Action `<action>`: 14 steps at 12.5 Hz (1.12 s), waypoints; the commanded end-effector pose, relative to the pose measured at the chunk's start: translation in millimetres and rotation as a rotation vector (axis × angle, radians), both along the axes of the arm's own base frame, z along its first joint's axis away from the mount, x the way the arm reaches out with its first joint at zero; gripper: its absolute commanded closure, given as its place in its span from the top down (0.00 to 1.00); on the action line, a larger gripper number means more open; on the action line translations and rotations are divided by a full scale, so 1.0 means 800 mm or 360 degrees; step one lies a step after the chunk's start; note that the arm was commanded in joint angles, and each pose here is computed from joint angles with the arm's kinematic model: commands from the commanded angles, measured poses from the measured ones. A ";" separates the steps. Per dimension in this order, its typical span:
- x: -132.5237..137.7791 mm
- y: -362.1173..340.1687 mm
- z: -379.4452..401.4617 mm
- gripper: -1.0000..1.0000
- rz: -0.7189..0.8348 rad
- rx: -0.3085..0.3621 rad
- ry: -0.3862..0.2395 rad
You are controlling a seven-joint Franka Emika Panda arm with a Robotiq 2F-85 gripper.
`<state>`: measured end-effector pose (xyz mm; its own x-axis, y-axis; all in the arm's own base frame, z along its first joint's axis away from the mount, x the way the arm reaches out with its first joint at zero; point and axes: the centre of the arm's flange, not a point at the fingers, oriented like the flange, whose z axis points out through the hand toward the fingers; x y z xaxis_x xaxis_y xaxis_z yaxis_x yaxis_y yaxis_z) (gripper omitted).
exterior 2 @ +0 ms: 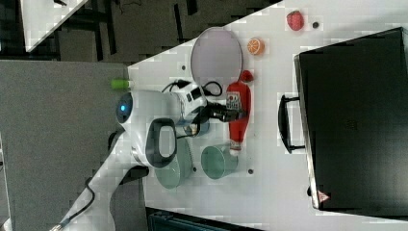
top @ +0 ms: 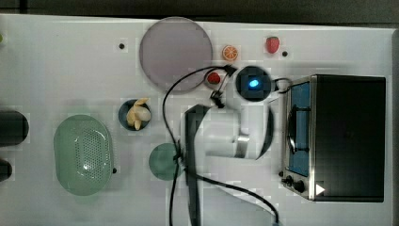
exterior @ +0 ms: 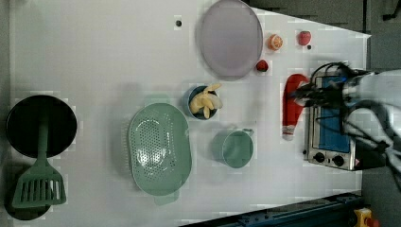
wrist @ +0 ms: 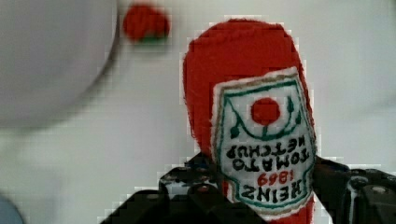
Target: Pick ketchup from strainer and place it on the table
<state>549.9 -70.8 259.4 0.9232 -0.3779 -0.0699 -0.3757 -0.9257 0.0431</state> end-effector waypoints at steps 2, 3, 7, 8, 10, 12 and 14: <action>-0.015 0.048 -0.040 0.58 0.0187 0.0035 -0.0017; -0.016 0.049 -0.057 0.58 0.0186 0.0047 -0.0002; -0.014 0.052 -0.101 0.82 0.0183 0.0080 -0.0045; -0.011 0.052 -0.094 0.93 0.0185 0.0075 -0.0071; 0.002 0.050 -0.053 1.00 0.0186 0.0048 -0.0127; 0.021 0.044 0.011 1.00 0.0181 0.0010 -0.0183; 0.041 0.039 0.090 1.00 0.0159 -0.0030 -0.0235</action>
